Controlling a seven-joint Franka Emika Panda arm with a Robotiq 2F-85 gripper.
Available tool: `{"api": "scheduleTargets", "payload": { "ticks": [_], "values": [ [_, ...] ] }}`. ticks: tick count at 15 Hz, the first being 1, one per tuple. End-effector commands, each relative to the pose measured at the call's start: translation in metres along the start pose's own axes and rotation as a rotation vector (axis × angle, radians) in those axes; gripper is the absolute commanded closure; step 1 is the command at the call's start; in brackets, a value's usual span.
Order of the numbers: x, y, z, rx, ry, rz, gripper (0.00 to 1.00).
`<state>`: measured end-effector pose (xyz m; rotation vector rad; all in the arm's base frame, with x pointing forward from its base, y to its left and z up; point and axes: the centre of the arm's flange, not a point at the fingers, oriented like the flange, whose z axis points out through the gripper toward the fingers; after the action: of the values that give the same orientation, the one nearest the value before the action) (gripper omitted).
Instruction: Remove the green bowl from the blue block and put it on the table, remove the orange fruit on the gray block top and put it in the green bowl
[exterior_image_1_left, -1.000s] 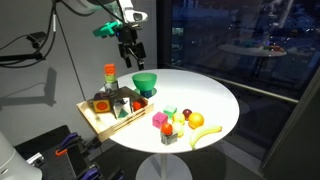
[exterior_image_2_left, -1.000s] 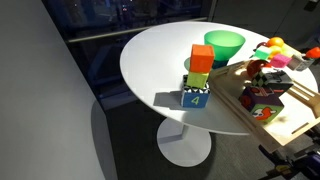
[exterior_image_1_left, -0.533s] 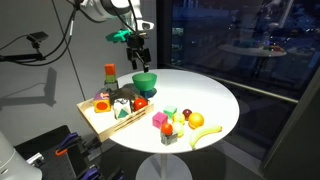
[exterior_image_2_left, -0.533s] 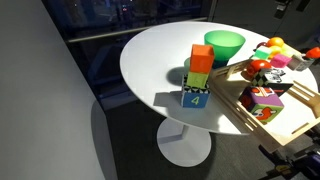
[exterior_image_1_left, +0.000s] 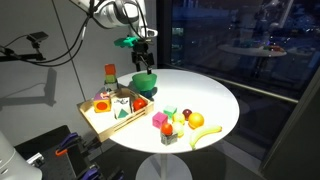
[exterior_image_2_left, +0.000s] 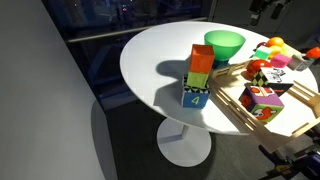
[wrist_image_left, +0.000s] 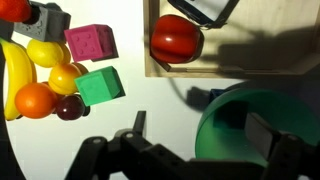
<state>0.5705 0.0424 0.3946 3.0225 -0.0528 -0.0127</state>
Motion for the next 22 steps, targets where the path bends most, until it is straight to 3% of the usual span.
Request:
{"api": "scheduleTargets", "payload": {
  "ticks": [1,9,20,22],
  "values": [
    [0.027,-0.022,0.003,0.018,-0.006,0.025,0.0],
    [0.048,-0.055,0.039,-0.003,-0.023,0.058,0.0],
    [0.06,-0.045,0.063,-0.031,-0.039,0.106,0.0],
    [0.06,-0.043,0.067,-0.043,-0.04,0.106,0.28]
  ]
}}
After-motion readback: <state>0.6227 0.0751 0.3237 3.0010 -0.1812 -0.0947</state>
